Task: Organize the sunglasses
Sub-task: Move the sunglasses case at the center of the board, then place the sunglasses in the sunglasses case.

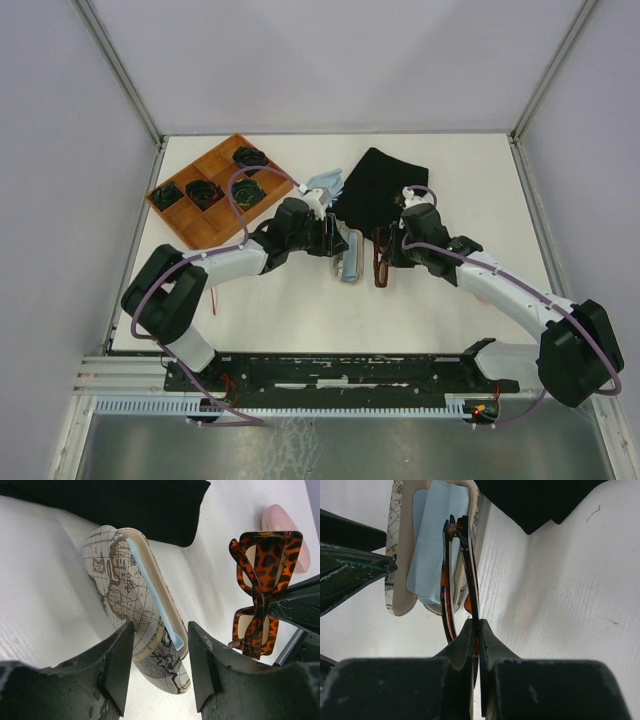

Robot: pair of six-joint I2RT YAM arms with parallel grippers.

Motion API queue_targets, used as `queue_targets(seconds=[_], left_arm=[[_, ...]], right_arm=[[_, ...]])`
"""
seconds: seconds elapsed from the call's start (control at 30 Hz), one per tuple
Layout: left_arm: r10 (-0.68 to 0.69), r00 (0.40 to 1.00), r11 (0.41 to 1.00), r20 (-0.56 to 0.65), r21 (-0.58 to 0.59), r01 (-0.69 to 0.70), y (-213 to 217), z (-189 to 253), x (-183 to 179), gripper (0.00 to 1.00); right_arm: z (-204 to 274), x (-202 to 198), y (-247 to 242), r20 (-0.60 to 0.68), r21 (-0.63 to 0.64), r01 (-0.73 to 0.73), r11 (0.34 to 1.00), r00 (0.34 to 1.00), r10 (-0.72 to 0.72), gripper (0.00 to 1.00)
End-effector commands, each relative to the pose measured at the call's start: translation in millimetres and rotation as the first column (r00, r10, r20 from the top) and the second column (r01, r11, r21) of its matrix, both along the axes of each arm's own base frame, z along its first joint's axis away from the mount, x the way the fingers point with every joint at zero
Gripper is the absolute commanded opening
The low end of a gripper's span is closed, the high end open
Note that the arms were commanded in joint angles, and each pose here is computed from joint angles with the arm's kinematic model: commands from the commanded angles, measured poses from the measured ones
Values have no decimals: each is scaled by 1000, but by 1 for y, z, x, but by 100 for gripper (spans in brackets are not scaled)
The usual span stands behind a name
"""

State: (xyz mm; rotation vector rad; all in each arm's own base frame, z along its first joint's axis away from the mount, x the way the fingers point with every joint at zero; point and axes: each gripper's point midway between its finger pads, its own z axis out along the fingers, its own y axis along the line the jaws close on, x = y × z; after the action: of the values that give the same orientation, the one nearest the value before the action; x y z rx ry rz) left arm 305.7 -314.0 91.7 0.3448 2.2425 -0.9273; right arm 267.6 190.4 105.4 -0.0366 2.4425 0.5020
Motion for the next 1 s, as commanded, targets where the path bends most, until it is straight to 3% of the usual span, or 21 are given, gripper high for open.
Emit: queue_targets(seconds=[0.0,0.43,0.97], left_arm=[[-15,999,997,36,-72,17,-20,25,7,54],[-46,999,997,25,-56,47,-36,16,-1,54],[-35,999,999,25,-30,36,-34,11,2,53]], right_arm=[[16,13,0,52,25,20,999,998,-21,0],[19,31,14,16,231,23,973,999,-28,0],[7,59,32,-81,278,-155,948,980,184,0]])
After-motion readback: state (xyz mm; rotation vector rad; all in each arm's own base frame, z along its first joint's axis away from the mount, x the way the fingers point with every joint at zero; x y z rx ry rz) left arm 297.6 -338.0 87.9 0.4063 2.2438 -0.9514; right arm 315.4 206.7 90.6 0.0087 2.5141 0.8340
